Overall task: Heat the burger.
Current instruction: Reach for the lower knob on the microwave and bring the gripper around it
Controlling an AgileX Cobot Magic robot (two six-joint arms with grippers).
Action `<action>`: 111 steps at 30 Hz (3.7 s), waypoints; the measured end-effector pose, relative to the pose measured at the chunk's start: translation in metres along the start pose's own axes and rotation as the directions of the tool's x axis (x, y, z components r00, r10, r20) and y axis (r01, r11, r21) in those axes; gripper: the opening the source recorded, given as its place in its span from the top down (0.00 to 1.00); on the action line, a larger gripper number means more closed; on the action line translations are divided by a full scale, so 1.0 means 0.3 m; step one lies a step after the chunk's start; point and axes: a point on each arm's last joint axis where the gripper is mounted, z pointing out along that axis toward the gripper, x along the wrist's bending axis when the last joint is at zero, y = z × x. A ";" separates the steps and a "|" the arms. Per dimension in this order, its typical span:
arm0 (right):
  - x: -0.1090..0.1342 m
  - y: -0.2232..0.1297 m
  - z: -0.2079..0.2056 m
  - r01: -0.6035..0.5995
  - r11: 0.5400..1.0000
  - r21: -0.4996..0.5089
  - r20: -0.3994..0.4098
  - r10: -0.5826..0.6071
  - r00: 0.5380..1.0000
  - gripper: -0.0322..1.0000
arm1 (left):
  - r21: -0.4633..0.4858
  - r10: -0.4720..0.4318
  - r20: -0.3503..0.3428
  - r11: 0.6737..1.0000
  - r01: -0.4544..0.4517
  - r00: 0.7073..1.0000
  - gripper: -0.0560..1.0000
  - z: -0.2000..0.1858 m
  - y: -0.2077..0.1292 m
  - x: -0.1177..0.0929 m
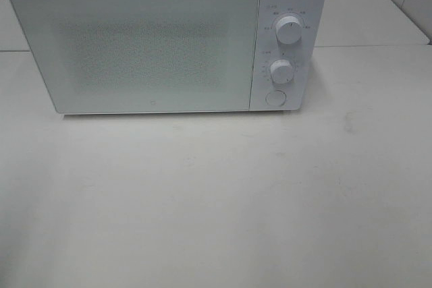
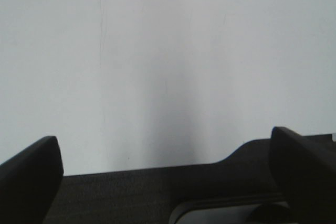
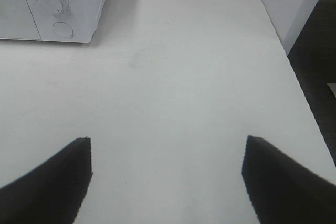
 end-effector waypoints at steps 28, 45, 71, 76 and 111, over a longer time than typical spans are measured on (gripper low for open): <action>0.000 0.000 0.000 0.000 1.000 0.000 0.000 0.000 1.000 0.23 | -0.443 0.040 -0.052 0.895 -0.060 0.998 0.01 -0.131 -0.184 -0.018; 0.000 0.000 0.000 0.000 1.000 0.000 0.000 0.000 1.000 0.23 | -0.443 0.040 -0.052 0.895 -0.060 0.998 0.01 -0.131 -0.184 -0.018; 0.019 0.149 0.117 0.009 0.996 -0.088 -0.024 -0.011 1.000 0.23 | -0.443 0.040 -0.052 0.895 -0.060 0.998 0.01 -0.131 -0.184 -0.018; 0.029 0.188 0.193 0.014 0.994 -0.112 -0.033 -0.018 0.999 0.23 | -0.443 0.040 -0.052 0.895 -0.060 0.998 0.01 -0.131 -0.184 -0.018; 0.083 0.224 0.663 -0.128 0.986 -0.103 -0.106 0.118 0.987 0.23 | -0.443 0.040 -0.052 0.895 -0.060 0.998 0.01 -0.131 -0.184 -0.018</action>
